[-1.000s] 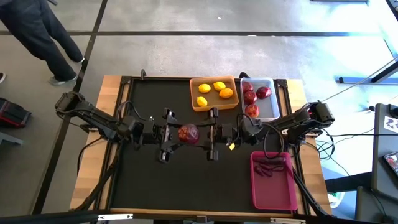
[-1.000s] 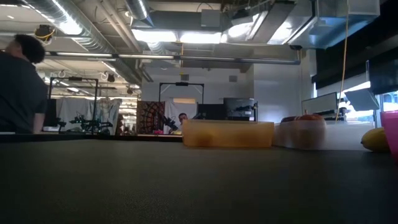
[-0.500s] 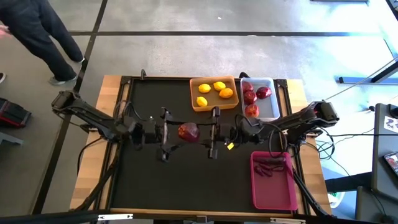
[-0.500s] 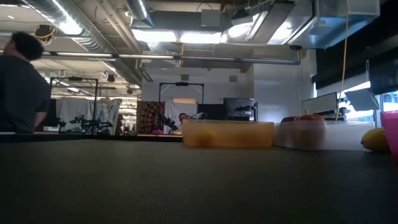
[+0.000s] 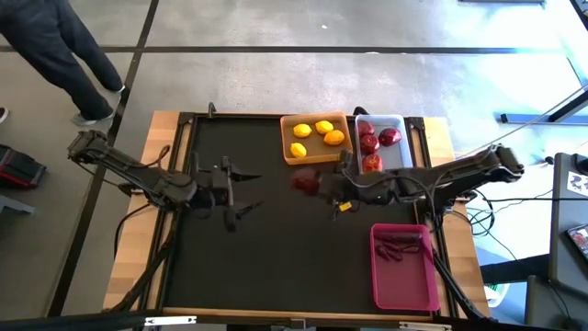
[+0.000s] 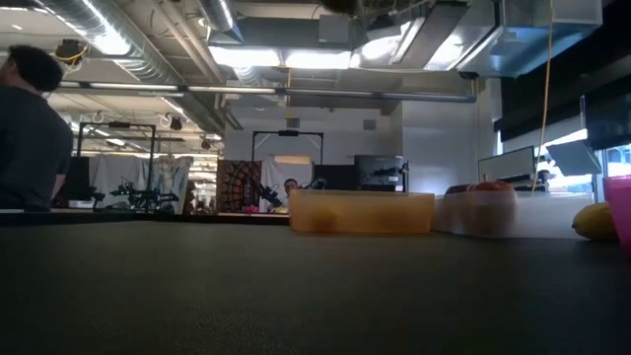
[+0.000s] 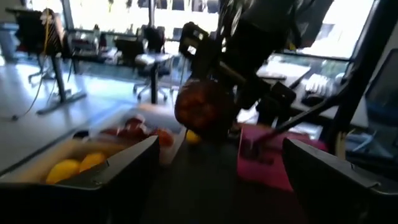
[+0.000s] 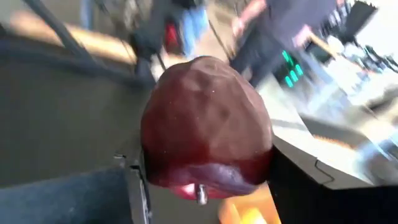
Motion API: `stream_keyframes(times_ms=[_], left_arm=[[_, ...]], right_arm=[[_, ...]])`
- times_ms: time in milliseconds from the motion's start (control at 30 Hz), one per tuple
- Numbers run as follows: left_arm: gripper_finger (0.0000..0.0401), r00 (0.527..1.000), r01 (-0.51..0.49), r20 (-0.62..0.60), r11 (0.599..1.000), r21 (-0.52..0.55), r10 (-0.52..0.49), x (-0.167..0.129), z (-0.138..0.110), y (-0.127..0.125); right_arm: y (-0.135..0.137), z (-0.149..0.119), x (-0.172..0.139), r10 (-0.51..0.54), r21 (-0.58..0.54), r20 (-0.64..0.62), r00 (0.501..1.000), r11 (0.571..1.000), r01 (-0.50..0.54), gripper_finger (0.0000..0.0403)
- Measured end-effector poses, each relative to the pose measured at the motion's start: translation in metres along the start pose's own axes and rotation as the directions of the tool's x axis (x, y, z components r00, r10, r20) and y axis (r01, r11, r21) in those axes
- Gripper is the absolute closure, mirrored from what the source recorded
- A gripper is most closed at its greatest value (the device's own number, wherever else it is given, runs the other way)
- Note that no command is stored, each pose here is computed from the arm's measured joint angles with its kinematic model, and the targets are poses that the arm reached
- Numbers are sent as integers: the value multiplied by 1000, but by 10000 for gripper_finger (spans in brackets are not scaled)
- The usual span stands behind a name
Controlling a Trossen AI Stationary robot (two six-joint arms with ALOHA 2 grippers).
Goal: Sort produce into baskets
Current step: Put the red apple into the white bin
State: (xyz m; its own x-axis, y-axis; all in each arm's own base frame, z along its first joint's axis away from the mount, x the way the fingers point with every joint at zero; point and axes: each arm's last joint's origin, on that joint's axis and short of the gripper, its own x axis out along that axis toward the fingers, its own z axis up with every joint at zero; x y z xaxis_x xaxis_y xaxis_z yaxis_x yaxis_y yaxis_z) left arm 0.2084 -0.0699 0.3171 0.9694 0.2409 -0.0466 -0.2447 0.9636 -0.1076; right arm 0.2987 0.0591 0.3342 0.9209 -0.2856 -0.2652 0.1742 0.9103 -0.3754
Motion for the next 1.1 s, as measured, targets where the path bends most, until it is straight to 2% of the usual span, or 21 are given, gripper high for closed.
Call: stream_keyframes(times_ms=[133, 267, 333, 433, 533, 700, 767, 900, 1000, 1100], left_arm=[[68, 996, -35, -85, 999, 0, 34, 0, -10, 2], [72, 983, -76, -172, 997, -29, 70, 0, -20, 7], [76, 977, -92, -199, 995, -36, 83, 0, -23, 9], [80, 973, -98, -215, 994, -38, 88, 0, -25, 10], [81, 972, -98, -217, 995, -35, 88, 0, -26, 10], [81, 972, -98, -217, 995, -33, 88, 0, -25, 10], [81, 972, -97, -217, 995, -31, 88, 0, -25, 10], [81, 972, -97, -217, 995, -29, 88, 0, -25, 10], [81, 972, -95, -217, 995, -22, 88, 0, -25, 10], [81, 972, -95, -217, 995, -20, 88, 0, -26, 10]], right_arm=[[-10, -14, -16, -84, -69, -169, 982, 995, 74, 210], [-24, -27, -32, -174, -133, -307, 936, 981, 138, 210], [-34, -34, -38, -204, -125, -369, 907, 978, 169, 210], [-52, -49, -43, -248, -118, -481, 841, 969, 218, 210], [-71, -65, -44, -281, -104, -601, 748, 956, 275, 210], [-108, -90, -46, -243, -2, -764, 598, 928, 374, 210], [-121, -99, -47, -215, 42, -805, 553, 909, 415, 210], [-148, -118, -50, -97, 162, -875, 475, 865, 475, 210], [-167, -134, -54, -45, 184, -923, 383, 821, 540, 210], [-180, -148, -56, -10, 171, -954, 300, 802, 573, 210]])
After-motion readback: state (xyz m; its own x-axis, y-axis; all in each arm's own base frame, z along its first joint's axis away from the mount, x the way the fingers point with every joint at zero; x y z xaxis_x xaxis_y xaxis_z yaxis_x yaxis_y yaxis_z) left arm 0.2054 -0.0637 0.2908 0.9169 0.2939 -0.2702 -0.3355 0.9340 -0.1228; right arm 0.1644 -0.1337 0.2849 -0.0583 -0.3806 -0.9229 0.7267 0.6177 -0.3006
